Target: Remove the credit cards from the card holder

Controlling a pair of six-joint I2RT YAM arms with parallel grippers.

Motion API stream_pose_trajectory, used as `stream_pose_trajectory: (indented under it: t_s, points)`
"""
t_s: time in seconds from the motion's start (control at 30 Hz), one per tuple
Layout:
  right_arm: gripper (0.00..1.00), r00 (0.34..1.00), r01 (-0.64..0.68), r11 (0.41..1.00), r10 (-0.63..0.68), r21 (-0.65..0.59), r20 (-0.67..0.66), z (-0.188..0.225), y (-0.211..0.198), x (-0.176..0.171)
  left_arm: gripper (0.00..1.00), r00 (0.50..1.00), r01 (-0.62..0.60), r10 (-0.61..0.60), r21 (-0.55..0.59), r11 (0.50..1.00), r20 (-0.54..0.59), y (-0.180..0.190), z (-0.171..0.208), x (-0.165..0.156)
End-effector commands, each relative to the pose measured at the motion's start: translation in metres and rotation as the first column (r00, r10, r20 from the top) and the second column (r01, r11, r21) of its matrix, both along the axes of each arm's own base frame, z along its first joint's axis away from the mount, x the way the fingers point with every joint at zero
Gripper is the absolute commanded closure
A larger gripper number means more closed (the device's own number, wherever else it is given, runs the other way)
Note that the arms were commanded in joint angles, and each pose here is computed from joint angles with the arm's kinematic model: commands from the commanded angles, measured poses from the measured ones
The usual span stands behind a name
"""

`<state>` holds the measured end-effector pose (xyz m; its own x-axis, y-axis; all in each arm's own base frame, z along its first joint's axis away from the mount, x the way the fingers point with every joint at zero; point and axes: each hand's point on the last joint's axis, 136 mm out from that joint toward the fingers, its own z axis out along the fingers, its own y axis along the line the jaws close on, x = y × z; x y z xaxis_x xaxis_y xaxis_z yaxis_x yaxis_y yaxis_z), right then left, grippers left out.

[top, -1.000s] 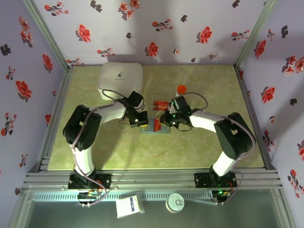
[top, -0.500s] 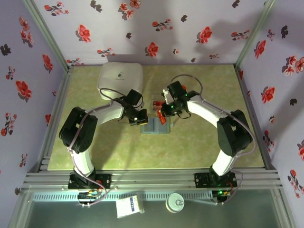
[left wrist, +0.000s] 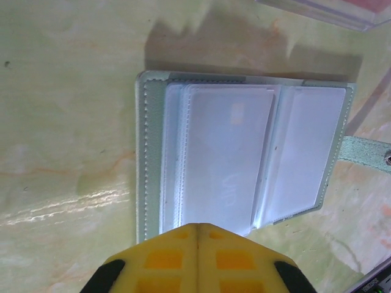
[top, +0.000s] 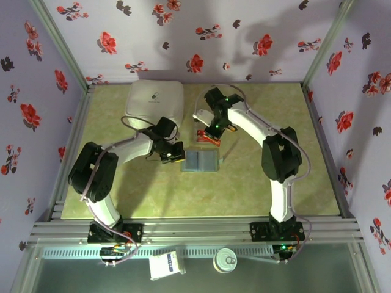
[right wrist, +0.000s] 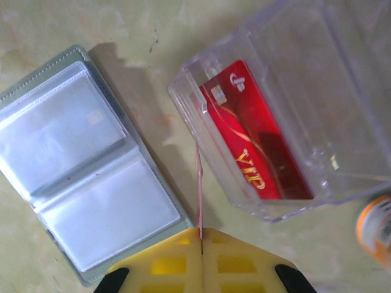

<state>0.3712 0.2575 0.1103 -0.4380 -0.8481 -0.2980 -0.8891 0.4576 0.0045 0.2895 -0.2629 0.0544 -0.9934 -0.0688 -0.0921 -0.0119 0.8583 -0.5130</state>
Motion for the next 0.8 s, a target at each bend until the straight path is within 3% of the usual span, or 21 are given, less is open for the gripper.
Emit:
stream_pose_trajectory:
  t_s: [0.0, 0.77]
  points:
    - [1.00, 0.987, -0.161, 0.985, 0.160, -0.064, -0.021, 0.002, -0.005, -0.003, 1.00, 1.000, -0.023, 0.023, 0.002, 1.000, 0.017, 0.008, 0.006, 0.001]
    - [1.00, 0.952, -0.305, 0.950, 0.305, -0.068, -0.014, -0.003, 0.014, 0.040, 1.00, 0.999, -0.044, 0.044, 0.016, 0.999, 0.004, 0.017, 0.002, 0.000]
